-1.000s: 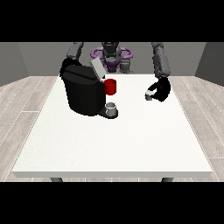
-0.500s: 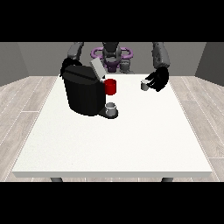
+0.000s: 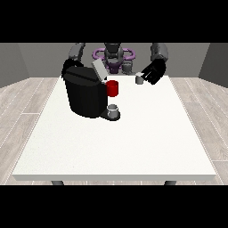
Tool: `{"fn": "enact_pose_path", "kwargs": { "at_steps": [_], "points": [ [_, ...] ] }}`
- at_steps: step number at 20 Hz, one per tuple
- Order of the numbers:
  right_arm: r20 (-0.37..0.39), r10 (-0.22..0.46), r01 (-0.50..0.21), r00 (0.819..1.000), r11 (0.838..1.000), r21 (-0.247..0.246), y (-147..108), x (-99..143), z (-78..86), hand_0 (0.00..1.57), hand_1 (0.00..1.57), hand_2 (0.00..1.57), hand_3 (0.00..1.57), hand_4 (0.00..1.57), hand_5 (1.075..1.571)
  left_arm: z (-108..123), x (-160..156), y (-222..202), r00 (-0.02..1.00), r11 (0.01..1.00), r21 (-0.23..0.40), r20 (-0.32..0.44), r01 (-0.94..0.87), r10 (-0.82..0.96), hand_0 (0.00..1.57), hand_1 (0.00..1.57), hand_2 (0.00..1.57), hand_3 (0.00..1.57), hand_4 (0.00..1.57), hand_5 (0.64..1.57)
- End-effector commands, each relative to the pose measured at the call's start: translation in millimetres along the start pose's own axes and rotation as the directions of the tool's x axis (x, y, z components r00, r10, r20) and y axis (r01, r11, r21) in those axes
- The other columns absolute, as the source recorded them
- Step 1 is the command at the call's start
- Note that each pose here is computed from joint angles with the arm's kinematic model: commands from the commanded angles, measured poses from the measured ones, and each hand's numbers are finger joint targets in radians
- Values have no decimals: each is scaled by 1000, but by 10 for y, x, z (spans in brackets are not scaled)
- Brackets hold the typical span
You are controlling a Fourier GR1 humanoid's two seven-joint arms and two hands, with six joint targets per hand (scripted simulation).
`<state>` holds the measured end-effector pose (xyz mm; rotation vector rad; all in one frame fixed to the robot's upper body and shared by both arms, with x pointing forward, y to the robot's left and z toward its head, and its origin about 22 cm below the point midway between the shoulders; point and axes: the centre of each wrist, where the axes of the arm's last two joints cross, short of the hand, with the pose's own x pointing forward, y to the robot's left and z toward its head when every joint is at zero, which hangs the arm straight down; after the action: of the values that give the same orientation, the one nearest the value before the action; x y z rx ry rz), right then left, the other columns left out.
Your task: Insert the coffee pod into the coffee machine and close the lid
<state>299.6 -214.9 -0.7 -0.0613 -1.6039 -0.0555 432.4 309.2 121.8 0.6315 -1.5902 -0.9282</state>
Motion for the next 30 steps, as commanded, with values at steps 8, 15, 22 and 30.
{"fn": "enact_pose_path", "kwargs": {
  "at_steps": [8,15,22,30],
  "points": [
    [16,-12,10,1000,997,83,371,222,12,0,0,0,0,521,1571,-314,516,338,998,995,91,-44,-40,44,1272,1272,1307,1244,512,1571],
    [77,0,-3,997,999,42,119,318,-136,0,0,0,0,511,1571,-343,697,691,1000,991,134,26,-3,0,1264,1264,1319,1251,516,1571],
    [122,6,-9,993,1000,29,7,416,-191,0,0,0,0,520,1571,-386,846,860,999,990,144,50,2,-9,1265,1265,1297,1236,485,1571],
    [143,5,0,990,999,-32,27,607,-383,0,0,0,0,480,1571,-493,1057,672,996,991,133,76,25,-35,1326,1326,1335,1233,503,1571]
  ]
}}
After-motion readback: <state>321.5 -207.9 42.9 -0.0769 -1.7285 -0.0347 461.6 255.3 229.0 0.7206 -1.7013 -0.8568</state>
